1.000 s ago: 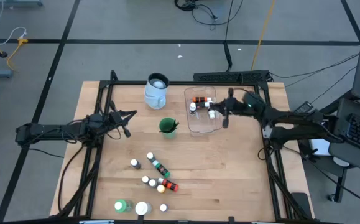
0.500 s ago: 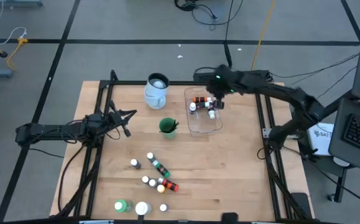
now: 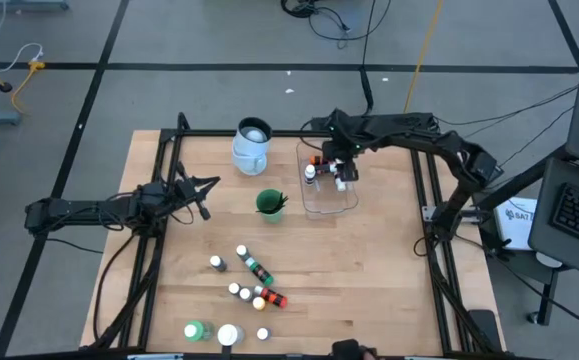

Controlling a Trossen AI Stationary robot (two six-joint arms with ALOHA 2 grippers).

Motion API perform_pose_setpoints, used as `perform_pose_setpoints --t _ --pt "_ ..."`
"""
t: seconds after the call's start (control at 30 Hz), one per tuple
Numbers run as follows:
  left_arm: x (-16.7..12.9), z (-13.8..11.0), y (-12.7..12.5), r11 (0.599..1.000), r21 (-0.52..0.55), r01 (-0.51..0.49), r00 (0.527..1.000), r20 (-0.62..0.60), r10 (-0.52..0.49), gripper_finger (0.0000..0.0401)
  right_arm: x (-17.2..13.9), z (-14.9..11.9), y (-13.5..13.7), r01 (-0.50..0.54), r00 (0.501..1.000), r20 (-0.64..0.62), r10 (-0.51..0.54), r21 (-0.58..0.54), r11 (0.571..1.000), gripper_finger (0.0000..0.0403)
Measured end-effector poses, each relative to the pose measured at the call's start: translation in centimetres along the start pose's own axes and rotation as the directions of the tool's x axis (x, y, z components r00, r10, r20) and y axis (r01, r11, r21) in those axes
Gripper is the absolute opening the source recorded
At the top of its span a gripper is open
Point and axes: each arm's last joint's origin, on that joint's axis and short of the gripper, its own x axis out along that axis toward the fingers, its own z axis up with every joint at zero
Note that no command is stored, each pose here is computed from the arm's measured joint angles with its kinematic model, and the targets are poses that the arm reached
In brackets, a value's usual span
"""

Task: Pick & Place Paint Supplies
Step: Adjust the small black paint bottle in the transparent bin

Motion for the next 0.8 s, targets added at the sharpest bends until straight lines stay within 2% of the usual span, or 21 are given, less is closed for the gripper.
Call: perform_pose_setpoints --t 0.13,0.3,0.8 --pt "0.0 0.0 0.0 1.000 -0.023 0.000 1.000 0.000 0.000 0.0021 1.0 0.1 0.9 0.003 1.000 0.014 -0.003 -0.015 1.000 0.0245" --pt "0.0 0.0 0.0 1.000 -0.027 0.000 1.000 0.000 0.000 0.0021 2.0 -0.1 1.4 0.039 0.999 0.020 -0.038 -0.032 0.999 0.0234" --pt "0.0 0.0 0.0 1.000 -0.031 0.000 1.000 0.000 0.000 0.0021 3.7 -1.7 1.8 0.041 0.999 0.017 -0.042 0.013 0.999 0.0223"
